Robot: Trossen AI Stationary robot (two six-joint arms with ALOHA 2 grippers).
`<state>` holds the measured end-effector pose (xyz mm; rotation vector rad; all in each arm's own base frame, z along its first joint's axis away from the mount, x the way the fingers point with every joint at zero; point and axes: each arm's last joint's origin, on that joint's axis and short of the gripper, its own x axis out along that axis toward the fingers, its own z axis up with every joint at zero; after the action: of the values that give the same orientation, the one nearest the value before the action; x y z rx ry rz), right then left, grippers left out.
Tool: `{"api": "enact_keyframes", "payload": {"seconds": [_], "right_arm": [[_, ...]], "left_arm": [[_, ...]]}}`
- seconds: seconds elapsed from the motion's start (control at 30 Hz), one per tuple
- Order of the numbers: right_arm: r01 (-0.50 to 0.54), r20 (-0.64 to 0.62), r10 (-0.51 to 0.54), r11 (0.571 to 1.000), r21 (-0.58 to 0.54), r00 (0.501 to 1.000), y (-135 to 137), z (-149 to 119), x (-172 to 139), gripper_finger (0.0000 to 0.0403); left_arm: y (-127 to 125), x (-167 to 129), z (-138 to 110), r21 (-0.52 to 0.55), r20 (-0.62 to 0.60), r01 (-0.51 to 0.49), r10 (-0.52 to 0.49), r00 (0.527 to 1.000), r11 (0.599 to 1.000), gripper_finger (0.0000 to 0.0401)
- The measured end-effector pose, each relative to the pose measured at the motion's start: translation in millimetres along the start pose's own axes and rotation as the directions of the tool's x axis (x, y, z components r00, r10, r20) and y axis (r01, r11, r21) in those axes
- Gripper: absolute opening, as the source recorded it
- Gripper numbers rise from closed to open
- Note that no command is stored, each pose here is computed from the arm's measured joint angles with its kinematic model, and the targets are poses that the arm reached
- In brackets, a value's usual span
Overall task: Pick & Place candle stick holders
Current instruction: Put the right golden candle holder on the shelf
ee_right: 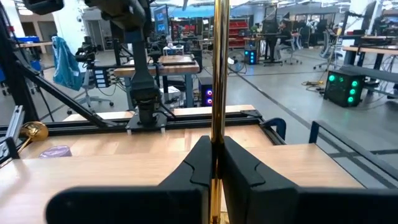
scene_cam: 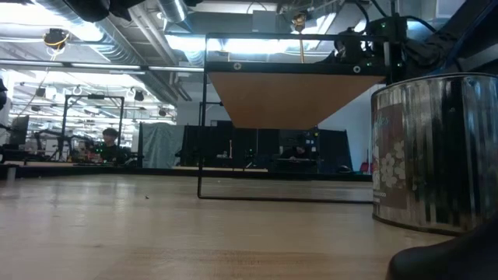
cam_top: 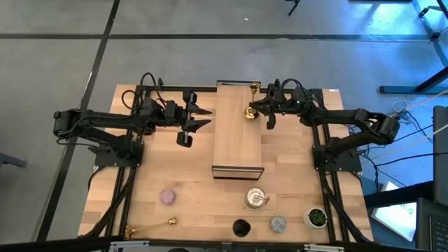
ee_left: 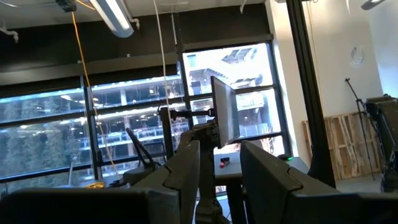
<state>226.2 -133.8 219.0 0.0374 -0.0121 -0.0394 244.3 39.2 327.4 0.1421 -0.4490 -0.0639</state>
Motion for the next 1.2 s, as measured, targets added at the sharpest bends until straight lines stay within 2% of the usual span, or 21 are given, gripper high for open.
{"api": "enact_keyframes", "payload": {"seconds": [0.27,0.83,1.1,1.2], "right_arm": [[0.028,0.050,-0.027,1.000,-0.011,0.998,4,-3,-1,0.0015],[0.078,-0.007,-0.078,0.997,-0.008,0.997,4,-17,5,0.0015],[0.071,0.008,-0.070,0.997,-0.014,0.997,3,-19,7,0.0015],[0.070,0.007,-0.070,0.997,-0.016,0.998,4,-19,7,0.0036]], "left_arm": [[0,0,0,0.000,0.000,0.000,0.000,1.000,1.000,0.0111],[0,0,0,0.001,0.001,0.000,0.000,1.000,1.000,0.0111],[0,0,0,0.001,0.001,0.000,0.000,1.000,1.000,0.0111],[0,0,0,0.001,0.001,0.000,0.000,1.000,1.000,0.0111]]}}
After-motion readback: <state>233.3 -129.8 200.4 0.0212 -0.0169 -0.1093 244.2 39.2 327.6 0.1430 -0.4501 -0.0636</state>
